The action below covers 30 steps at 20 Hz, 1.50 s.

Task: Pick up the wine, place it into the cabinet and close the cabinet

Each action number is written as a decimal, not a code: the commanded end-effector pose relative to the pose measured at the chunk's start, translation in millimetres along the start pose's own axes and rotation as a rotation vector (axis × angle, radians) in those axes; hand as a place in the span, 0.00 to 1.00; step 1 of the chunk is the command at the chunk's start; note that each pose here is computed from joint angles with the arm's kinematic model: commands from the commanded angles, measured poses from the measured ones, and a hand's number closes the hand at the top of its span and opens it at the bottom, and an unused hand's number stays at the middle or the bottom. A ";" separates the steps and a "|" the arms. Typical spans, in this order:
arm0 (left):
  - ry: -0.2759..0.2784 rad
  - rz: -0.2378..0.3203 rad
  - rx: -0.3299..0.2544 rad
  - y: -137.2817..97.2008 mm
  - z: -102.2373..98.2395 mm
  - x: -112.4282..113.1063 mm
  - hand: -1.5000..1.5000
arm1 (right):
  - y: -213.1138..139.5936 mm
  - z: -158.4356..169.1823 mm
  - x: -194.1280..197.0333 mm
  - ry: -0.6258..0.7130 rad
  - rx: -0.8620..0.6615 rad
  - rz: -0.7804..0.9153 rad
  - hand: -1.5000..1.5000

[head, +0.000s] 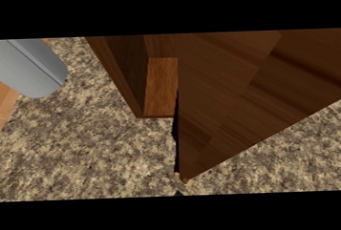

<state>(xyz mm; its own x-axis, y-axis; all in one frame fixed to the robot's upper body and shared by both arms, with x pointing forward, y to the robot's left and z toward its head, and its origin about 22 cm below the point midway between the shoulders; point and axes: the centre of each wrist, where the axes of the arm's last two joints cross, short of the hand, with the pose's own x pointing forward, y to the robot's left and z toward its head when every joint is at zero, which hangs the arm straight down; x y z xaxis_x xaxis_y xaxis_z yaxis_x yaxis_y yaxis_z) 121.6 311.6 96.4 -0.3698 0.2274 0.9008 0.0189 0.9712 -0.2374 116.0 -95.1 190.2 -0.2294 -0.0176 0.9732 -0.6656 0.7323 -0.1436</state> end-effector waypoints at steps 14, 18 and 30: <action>-0.020 0.026 0.010 -14.9 -16.6 -11.5 0.00 | 5.9 -147.0 55.5 -0.088 0.012 -0.033 1.00; -0.006 0.020 0.007 -6.5 -15.8 -8.9 0.00 | -21.7 -179.9 53.0 -0.096 -0.023 0.012 1.00; -0.008 0.010 0.027 -5.8 -13.0 -12.8 0.00 | -58.3 -237.3 19.1 -0.041 -0.155 0.122 1.00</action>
<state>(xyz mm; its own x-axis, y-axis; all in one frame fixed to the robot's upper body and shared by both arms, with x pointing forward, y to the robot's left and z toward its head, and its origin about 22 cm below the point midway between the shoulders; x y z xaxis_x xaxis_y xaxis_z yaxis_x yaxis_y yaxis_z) 142.5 304.6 93.1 -0.3846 0.2431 0.8905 0.0018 0.9649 -0.2626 299.9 24.9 273.1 -0.3678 0.0310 0.9294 -0.5308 0.8136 -0.2372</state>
